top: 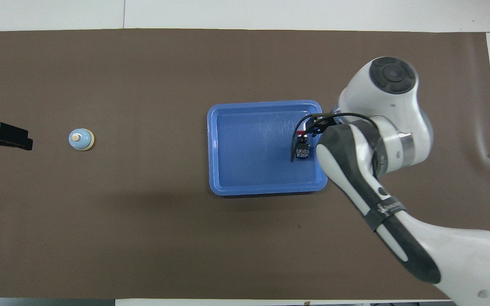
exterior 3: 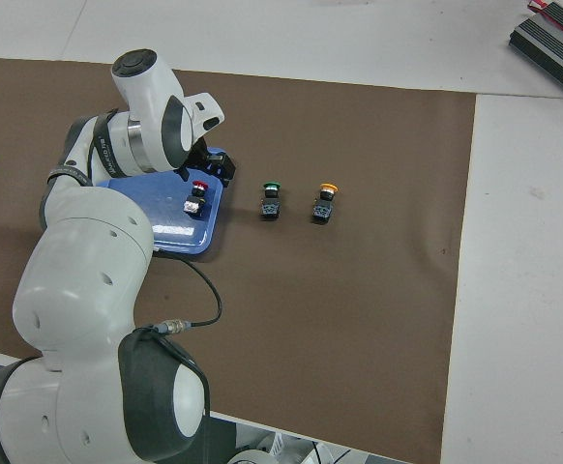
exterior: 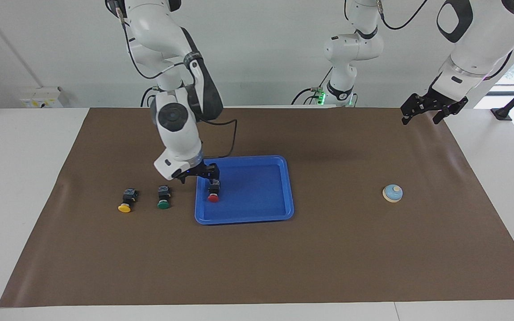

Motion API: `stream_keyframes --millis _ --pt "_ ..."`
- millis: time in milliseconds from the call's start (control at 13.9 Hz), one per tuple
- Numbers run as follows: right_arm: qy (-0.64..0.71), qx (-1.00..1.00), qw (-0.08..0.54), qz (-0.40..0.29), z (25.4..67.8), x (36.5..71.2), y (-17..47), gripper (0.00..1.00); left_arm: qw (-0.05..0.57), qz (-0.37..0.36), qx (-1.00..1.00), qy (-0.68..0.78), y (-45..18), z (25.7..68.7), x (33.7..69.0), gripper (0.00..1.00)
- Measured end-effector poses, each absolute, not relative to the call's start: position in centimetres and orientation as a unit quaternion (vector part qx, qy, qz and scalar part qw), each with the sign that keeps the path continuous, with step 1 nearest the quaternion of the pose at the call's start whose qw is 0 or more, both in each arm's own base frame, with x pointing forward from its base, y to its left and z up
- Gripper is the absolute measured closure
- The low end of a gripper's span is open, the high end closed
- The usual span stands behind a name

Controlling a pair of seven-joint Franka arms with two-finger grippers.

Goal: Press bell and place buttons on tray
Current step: 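Move the right gripper back to the yellow-capped button, then grasp the yellow-capped button with the right gripper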

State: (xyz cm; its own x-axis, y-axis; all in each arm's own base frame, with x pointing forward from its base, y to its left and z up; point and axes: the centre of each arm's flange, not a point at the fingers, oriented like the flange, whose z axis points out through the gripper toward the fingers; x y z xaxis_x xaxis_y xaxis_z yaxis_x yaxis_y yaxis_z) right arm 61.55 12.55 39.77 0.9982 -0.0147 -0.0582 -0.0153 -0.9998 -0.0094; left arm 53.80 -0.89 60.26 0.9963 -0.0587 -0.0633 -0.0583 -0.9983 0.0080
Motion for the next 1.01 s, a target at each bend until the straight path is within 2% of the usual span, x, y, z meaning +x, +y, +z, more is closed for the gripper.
stream_keyframes --millis 144,289,649,1010 --pt "0.001 -1.000 0.009 0.020 40.9 62.6 4.6 0.00 0.003 -0.032 0.999 -0.029 -0.9 60.3 53.8 0.00" --pt "0.002 -1.000 0.010 0.021 40.2 62.6 0.2 0.00 0.003 -0.032 0.999 -0.029 -0.9 60.3 53.8 0.00" --pt "0.016 -1.000 0.010 0.025 35.0 60.5 -3.6 0.00 0.003 -0.032 0.999 -0.029 -0.9 60.3 53.8 0.00" --pt "0.021 -1.000 0.008 0.010 33.4 59.7 -6.2 0.00 0.003 -0.032 0.999 -0.029 -0.9 60.3 53.8 0.00"
